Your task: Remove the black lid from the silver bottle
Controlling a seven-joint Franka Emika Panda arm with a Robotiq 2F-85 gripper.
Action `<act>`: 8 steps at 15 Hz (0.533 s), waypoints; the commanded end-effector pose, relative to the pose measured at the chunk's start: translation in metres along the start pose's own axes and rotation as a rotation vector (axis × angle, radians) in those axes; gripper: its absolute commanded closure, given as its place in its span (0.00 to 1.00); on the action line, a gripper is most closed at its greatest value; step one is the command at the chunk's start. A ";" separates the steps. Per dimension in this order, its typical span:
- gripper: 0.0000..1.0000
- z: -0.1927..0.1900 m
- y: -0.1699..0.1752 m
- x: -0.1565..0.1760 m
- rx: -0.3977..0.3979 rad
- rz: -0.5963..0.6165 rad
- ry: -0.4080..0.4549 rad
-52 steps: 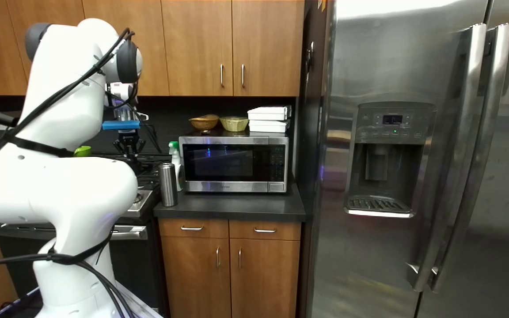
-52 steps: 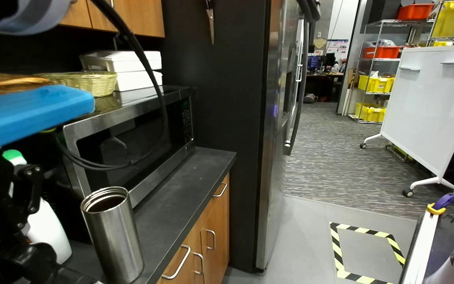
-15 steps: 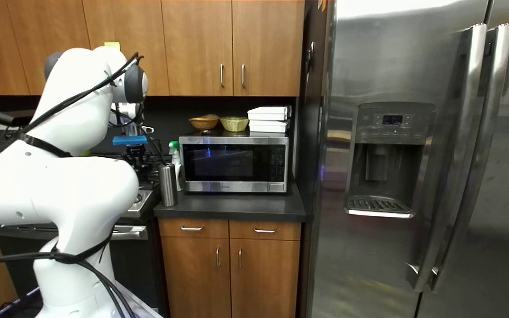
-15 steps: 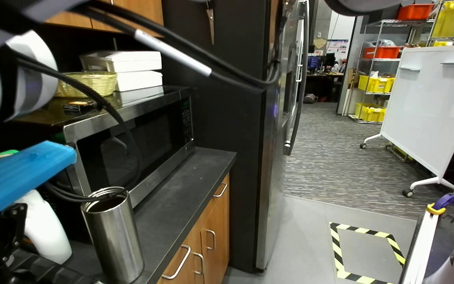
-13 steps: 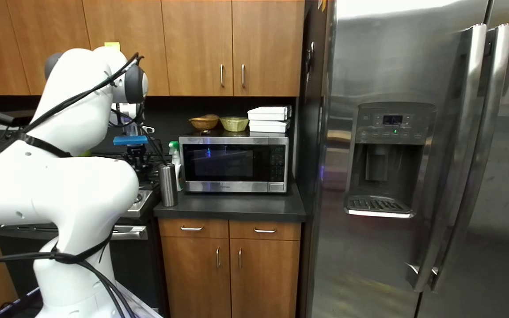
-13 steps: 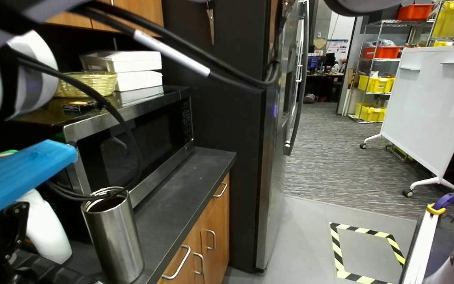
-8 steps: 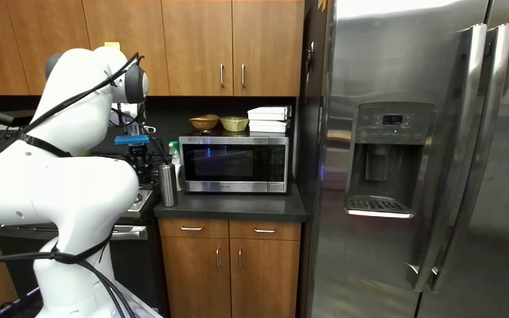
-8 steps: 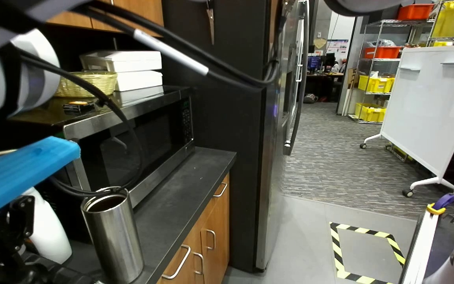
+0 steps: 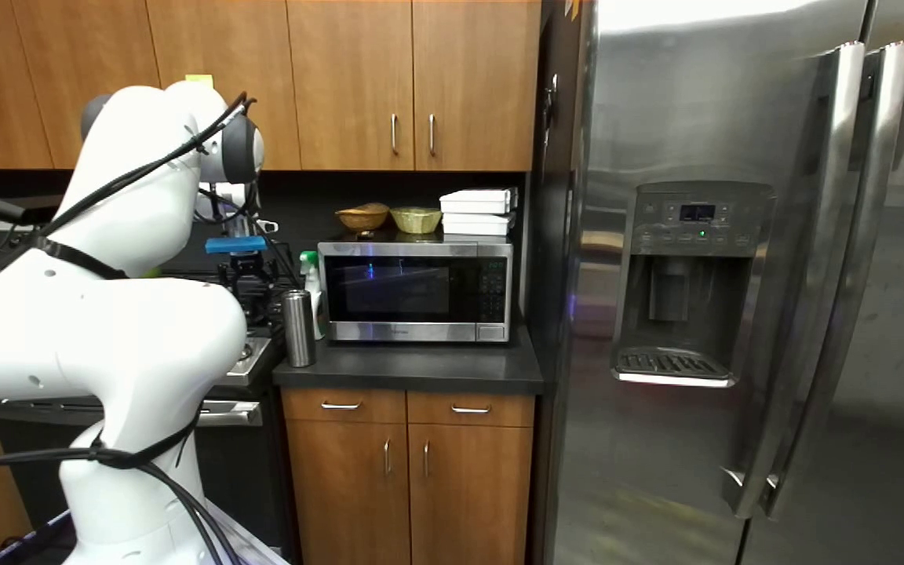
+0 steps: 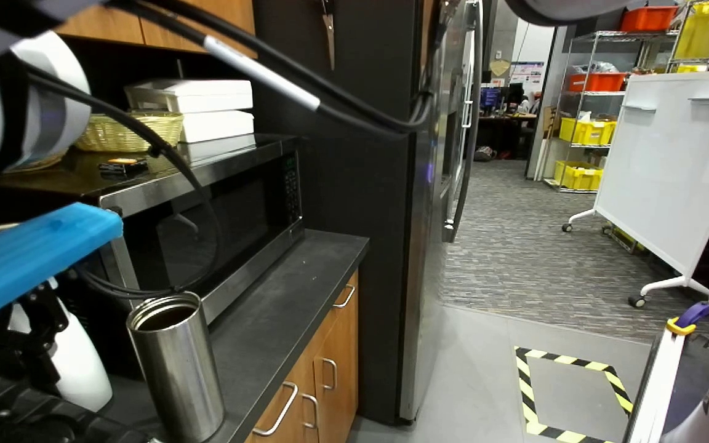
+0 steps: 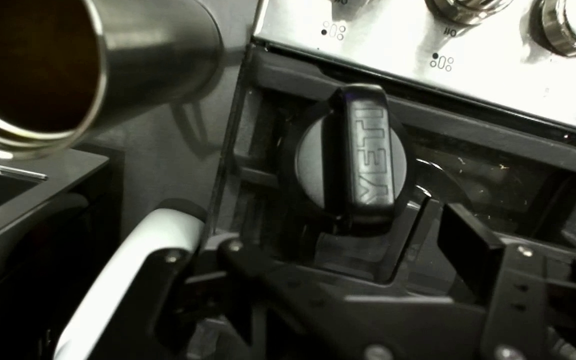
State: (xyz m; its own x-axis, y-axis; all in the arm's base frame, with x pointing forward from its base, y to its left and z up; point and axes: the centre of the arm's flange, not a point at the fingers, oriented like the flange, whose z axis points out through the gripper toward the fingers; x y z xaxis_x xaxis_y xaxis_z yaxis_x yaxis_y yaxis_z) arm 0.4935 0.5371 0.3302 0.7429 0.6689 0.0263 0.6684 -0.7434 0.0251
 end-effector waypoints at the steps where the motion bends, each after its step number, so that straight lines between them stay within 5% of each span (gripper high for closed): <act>1: 0.00 -0.020 0.000 -0.003 -0.039 0.004 0.017; 8: 0.00 -0.061 0.009 -0.023 -0.039 0.026 0.047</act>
State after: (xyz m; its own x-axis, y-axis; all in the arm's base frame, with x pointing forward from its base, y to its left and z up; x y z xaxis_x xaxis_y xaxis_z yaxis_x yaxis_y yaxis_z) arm 0.4942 0.5352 0.3653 0.7450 0.6632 0.0713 0.6630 -0.7480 0.0300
